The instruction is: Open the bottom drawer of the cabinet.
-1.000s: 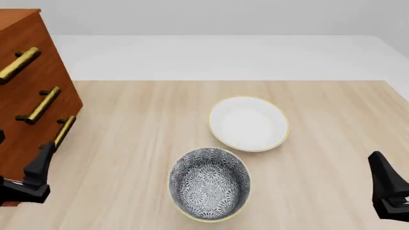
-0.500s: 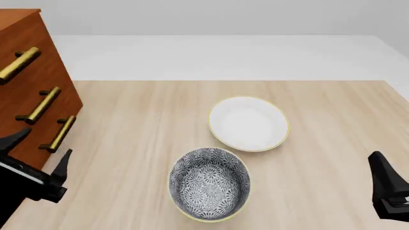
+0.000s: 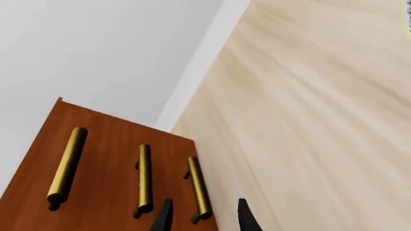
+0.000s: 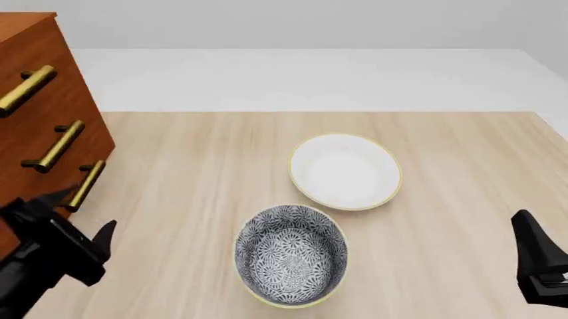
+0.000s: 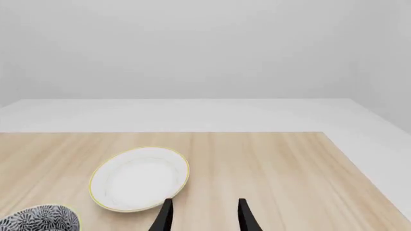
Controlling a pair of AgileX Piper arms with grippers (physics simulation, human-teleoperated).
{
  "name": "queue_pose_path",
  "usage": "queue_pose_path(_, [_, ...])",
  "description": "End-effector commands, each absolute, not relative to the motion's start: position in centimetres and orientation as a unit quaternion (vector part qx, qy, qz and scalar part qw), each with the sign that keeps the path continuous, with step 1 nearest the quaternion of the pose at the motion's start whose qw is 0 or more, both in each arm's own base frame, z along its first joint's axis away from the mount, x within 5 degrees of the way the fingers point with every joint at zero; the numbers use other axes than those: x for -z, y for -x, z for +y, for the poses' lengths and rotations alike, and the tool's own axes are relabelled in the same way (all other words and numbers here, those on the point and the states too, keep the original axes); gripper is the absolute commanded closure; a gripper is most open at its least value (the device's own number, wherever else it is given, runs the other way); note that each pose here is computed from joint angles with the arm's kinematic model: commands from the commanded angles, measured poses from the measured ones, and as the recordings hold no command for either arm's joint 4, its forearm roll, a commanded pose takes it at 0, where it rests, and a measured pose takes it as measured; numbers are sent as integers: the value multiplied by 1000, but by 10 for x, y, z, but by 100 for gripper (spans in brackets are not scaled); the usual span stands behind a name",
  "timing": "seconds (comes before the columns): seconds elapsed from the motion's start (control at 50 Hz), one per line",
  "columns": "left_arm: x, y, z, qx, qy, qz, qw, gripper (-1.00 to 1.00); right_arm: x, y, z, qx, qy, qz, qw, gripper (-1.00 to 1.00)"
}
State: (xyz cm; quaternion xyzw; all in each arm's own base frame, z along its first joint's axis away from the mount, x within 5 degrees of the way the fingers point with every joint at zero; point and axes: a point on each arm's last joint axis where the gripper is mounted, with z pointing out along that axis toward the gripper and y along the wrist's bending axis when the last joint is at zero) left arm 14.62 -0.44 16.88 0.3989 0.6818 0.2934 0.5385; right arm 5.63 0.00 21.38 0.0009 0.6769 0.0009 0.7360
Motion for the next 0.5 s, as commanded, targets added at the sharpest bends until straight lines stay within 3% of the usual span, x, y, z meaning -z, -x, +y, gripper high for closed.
queue_pose_path(0.02, [-155, -155, -5, -311, -442, 670, 509, -100, -214, -56, 0, -1, -1, 677, 736, -100])
queue_pose_path(0.26, [-118, -170, 8, -350, -477, 670, 448, -100, -214, -56, 0, -1, -1, 677, 736, -100])
queue_pose_path(0.5, [-112, -169, 17, -370, -487, 672, 417, -100, -214, -56, 0, -1, -1, 677, 736, -100])
